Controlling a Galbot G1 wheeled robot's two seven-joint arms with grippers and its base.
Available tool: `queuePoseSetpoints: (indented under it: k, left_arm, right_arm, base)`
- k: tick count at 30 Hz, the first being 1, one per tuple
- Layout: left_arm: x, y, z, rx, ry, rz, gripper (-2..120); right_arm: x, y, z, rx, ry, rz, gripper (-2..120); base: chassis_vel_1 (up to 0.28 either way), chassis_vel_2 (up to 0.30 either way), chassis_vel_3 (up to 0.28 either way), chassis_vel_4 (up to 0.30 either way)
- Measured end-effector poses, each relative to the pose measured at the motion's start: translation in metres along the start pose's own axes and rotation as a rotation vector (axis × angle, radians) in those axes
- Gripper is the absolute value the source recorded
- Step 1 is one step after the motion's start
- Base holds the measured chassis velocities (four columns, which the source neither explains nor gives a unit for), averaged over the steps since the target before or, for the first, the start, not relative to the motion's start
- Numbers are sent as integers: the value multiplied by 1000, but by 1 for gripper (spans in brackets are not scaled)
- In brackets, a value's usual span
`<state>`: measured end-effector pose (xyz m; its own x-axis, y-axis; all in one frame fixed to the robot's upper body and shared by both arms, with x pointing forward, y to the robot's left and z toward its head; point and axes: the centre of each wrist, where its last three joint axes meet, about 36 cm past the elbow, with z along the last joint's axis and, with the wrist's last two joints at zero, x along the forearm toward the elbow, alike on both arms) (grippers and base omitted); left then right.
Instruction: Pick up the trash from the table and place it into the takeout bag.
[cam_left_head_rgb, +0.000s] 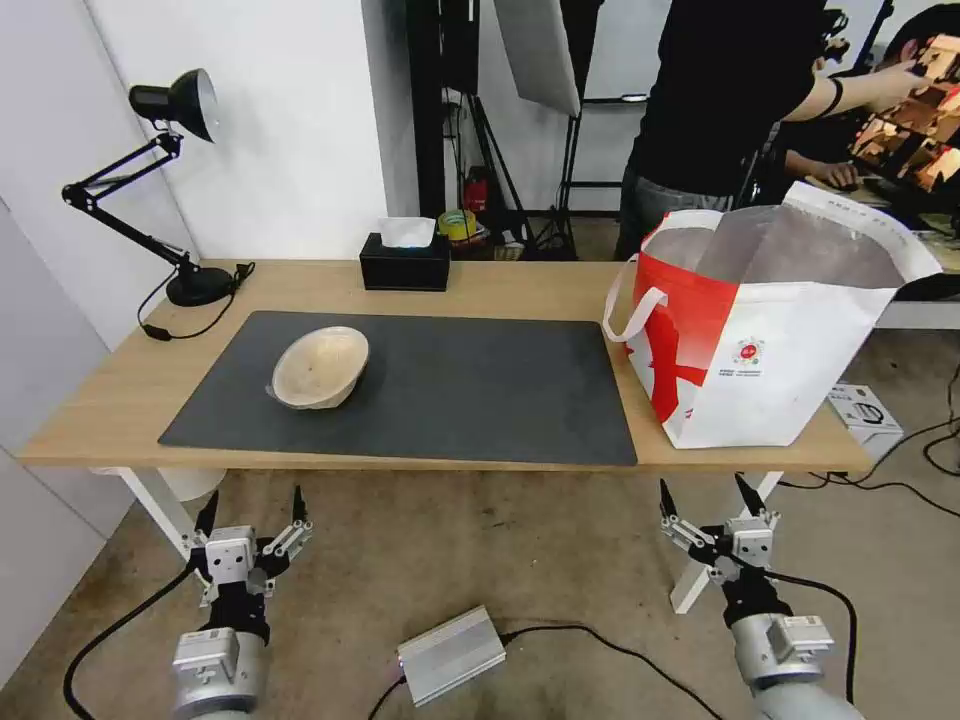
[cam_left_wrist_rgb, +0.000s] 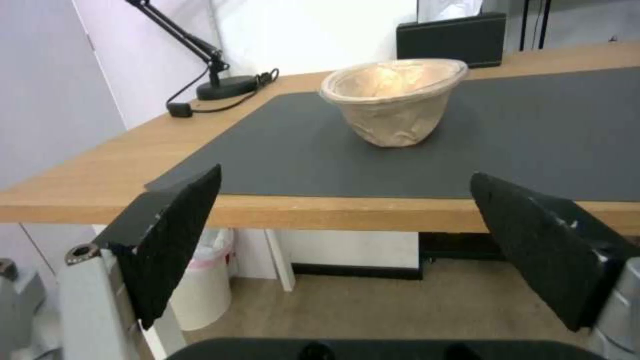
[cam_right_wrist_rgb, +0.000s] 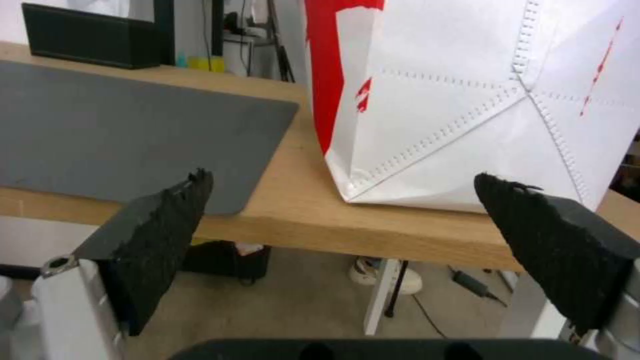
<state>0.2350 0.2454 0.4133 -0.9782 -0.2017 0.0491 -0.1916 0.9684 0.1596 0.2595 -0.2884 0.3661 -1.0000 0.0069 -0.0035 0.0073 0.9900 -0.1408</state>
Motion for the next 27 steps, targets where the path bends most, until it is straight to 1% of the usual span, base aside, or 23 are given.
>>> queuePoseSetpoints:
  k: [19,27]
  left_arm:
    - [-1,2,-4,3,-12,-6,100]
    - [-1,5,-15,-1,-43,-8,100]
  right_arm:
    - [-3,-2,0,8,-6,13,100]
    - [-5,-3,-2,6,-15,20,100]
  base:
    - [0,0,0,0]
    - [0,0,0,0]
